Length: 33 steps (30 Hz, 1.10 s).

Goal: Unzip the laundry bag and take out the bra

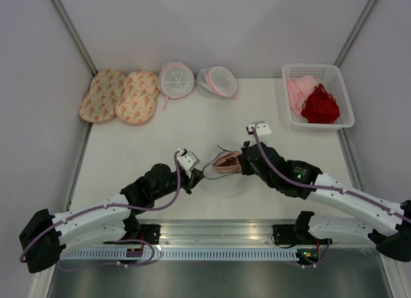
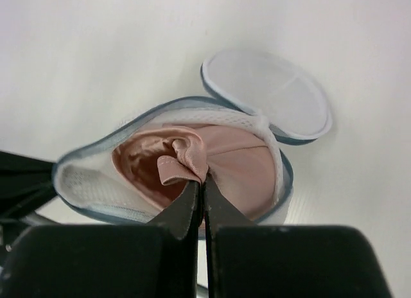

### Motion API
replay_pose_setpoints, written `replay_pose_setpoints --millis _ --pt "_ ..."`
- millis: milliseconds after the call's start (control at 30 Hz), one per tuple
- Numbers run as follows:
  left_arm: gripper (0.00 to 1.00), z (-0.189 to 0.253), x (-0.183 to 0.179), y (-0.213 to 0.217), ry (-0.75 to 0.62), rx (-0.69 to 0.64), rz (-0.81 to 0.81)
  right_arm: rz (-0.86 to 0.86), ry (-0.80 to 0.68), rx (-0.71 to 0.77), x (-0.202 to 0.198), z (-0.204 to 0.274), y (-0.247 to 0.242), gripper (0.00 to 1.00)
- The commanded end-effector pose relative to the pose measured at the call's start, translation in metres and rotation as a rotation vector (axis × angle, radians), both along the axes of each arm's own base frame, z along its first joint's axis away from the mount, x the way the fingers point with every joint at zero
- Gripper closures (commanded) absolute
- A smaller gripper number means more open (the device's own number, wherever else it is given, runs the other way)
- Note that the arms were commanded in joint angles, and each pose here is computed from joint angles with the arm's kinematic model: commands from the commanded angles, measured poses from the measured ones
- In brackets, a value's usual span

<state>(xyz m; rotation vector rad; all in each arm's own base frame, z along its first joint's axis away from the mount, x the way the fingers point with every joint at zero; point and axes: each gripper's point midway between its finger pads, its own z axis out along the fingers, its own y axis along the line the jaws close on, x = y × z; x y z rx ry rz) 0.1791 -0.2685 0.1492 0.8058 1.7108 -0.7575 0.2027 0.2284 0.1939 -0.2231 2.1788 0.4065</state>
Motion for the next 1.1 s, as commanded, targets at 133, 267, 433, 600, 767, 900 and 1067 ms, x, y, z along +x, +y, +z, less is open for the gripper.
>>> replay_pose_setpoints --millis 133,267,433,600,767,900,1067 --pt "0.98 0.000 0.001 -0.003 0.010 -0.018 0.007 -0.119 -0.258 0.166 0.046 0.113 -0.012 1.00" --pt "0.98 0.001 0.001 -0.001 0.006 -0.019 0.013 -0.080 -0.294 0.290 0.058 0.143 0.005 1.00" --pt "0.98 0.001 0.002 0.000 0.005 -0.022 0.017 -0.206 -0.381 0.277 0.081 0.166 -0.007 1.00" --pt "0.98 0.000 -0.001 0.000 0.020 -0.028 0.015 -0.430 -0.459 0.136 0.119 0.180 -0.042 1.00" --pt "0.98 0.002 -0.002 0.002 0.024 -0.039 0.016 -0.630 -0.530 0.159 0.164 0.215 -0.103 1.00" --pt "0.98 0.003 -0.004 0.002 0.028 -0.042 0.014 -0.762 -0.567 0.146 0.209 0.234 -0.159 0.99" --pt "0.98 0.006 -0.004 0.004 0.030 -0.045 0.022 -0.841 -0.643 0.167 0.251 0.282 -0.206 1.00"
